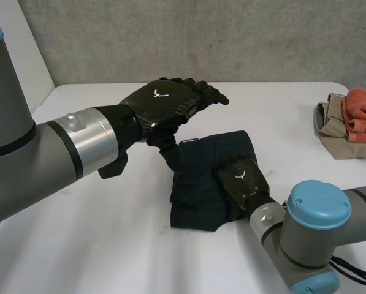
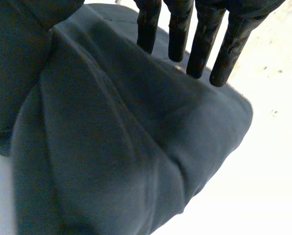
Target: Fold the laundry.
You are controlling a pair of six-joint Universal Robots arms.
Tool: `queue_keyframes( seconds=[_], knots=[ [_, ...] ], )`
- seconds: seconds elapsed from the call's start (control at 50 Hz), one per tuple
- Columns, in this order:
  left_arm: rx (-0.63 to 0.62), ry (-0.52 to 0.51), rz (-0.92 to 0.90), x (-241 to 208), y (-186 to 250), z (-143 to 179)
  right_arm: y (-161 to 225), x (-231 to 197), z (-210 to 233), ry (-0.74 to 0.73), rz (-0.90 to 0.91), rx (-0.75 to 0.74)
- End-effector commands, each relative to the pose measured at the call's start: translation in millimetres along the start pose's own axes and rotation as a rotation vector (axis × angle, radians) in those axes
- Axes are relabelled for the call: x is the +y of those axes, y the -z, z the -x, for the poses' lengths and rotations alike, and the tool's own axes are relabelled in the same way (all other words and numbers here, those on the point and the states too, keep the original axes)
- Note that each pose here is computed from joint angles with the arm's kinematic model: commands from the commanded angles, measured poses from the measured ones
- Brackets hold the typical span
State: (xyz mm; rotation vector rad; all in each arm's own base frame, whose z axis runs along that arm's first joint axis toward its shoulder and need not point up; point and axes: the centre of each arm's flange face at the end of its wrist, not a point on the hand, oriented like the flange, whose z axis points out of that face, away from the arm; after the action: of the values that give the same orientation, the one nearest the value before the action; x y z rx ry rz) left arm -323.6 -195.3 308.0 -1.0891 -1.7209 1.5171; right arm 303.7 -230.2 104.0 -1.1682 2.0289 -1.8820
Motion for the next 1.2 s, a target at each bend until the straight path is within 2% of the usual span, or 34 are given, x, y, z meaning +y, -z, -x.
queue_keyframes(
  seconds=[0.02,0.24,0.44,0.62,0.76,0.84,0.92,1.02,1.08,1.2],
  knots=[
    [-0.003,-0.004,-0.009,-3.1,2.3,0.0,-19.0,-11.6,-6.0,0.015,-0.074,0.024],
    [-0.003,-0.001,-0.002,-0.8,4.0,-0.8,-46.8,-7.7,-8.6,0.018,-0.089,0.041],
    [-0.006,-0.002,-0.006,-0.5,3.8,-0.2,-56.0,-19.5,-36.0,0.035,-0.101,0.081],
    [-0.008,-0.004,-0.008,-1.4,4.4,0.2,-59.0,1.7,-134.9,0.157,-0.068,0.116],
    [-0.011,-0.003,-0.008,-1.3,4.5,1.4,-62.7,-1.4,-170.7,0.241,-0.132,0.081],
    [-0.012,-0.004,-0.009,-1.4,4.4,2.0,-72.1,-21.3,-195.3,0.259,-0.205,0.118],
    [-0.017,-0.008,-0.018,-2.1,3.6,3.3,-83.2,-58.6,-228.7,0.256,-0.323,0.191],
    [-0.022,-0.009,-0.02,-2.2,3.4,5.2,-90.4,-115.9,-288.8,0.201,-0.513,0.303],
    [-0.023,-0.008,-0.019,-1.7,3.5,5.7,-89.9,-135.8,-318.1,0.182,-0.595,0.342],
    [-0.03,-0.006,-0.015,-0.3,3.5,7.9,-79.2,-125.0,-382.9,0.209,-0.618,0.449]
  ],
)
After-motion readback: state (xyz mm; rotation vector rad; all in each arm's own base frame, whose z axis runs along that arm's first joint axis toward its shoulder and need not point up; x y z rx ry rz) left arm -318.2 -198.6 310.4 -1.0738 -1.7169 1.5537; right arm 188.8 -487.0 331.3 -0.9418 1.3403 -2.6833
